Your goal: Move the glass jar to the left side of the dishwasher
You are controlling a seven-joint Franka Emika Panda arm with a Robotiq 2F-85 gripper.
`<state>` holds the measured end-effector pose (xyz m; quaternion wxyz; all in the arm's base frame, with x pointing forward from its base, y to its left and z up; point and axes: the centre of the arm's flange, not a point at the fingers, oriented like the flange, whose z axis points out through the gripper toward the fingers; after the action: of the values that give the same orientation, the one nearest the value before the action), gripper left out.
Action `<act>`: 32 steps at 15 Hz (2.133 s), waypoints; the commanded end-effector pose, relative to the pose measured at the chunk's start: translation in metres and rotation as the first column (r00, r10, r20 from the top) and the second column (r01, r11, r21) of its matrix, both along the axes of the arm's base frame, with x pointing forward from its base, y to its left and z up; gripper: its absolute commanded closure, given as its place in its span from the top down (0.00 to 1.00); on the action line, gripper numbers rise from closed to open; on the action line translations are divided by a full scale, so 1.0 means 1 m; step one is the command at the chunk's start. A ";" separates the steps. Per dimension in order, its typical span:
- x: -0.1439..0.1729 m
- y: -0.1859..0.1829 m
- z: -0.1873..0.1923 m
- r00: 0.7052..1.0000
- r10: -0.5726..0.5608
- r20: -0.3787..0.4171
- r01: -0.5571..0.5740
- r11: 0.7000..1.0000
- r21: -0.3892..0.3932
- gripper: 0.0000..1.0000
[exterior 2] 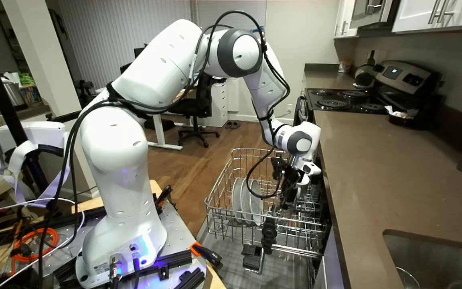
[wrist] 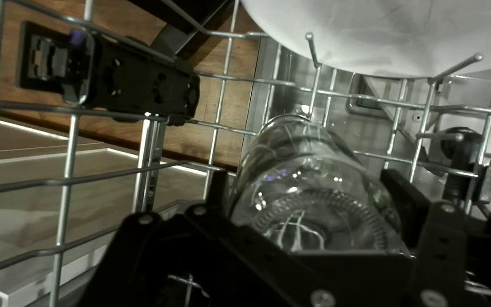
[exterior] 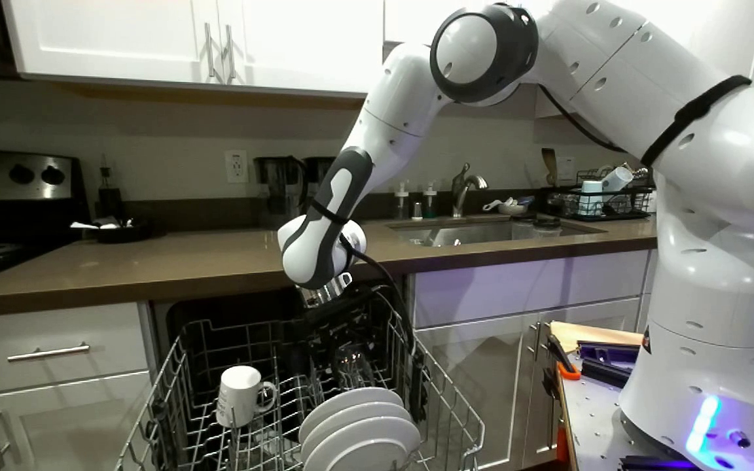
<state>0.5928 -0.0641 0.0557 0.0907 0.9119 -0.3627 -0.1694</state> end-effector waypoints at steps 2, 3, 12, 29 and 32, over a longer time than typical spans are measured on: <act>-0.012 -0.002 0.003 0.997 0.048 0.065 -0.050 0.998 0.033 0.62; -0.015 0.000 0.006 0.994 0.065 0.088 -0.067 0.998 0.019 0.62; -0.039 0.021 0.039 0.968 0.130 0.213 -0.126 0.991 -0.033 0.62; -0.031 0.076 0.137 0.924 0.343 0.169 -0.320 0.936 -0.146 0.62; -0.032 0.093 0.152 0.906 0.386 0.172 -0.362 0.919 -0.155 0.62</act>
<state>0.5657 0.0134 0.1816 0.1286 0.9686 -0.2087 -0.0406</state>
